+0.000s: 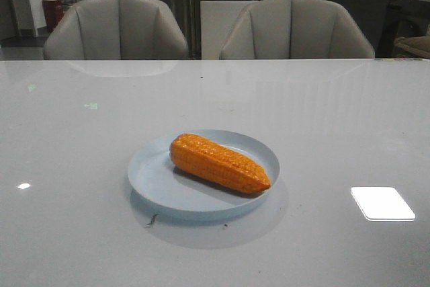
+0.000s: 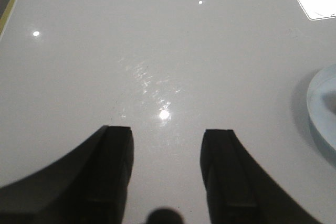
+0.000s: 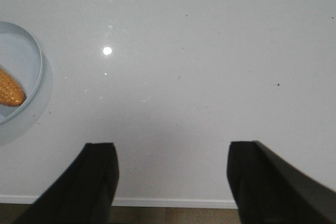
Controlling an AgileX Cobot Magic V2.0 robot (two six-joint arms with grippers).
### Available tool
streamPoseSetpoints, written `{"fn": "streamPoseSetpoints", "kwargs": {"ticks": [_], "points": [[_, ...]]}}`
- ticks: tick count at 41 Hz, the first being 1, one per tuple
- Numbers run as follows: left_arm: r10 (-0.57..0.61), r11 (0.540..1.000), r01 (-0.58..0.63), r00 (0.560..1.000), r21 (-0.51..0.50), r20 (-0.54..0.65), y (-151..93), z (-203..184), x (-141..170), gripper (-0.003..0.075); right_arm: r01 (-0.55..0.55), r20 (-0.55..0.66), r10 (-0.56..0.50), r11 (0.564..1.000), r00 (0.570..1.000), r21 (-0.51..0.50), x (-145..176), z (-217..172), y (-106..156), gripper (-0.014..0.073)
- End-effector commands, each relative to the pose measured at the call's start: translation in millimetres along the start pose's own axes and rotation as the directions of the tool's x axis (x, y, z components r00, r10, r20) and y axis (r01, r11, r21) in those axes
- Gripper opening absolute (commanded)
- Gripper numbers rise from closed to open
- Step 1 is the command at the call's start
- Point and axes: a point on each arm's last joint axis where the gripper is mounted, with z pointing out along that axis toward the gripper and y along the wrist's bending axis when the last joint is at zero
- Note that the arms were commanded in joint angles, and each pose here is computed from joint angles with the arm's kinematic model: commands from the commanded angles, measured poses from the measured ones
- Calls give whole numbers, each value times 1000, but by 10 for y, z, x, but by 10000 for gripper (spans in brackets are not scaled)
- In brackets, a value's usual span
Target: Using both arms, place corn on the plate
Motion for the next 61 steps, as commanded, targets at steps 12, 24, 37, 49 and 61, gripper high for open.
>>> {"fn": "streamPoseSetpoints", "kwargs": {"ticks": [12,24,37,49,61], "points": [[-87,992,65,969,104,231,-48,-190,-62,104,1,95,-1,1000,995,7,-134,-80,-5,547],[29,999,-16,893,-33,448,35,-346,196,85,1,95,-1,1000,995,7,-134,-80,-5,547],[36,997,7,811,-72,584,-43,-301,862,85,1,95,-1,1000,995,7,-134,-80,-5,547],[15,981,113,765,-157,643,-54,-243,1374,86,1,95,-1,1000,995,7,-134,-80,-5,547],[-37,982,140,794,-123,606,-77,-87,1534,86,1,86,-1,1000,996,7,-125,-79,-4,547]]}}
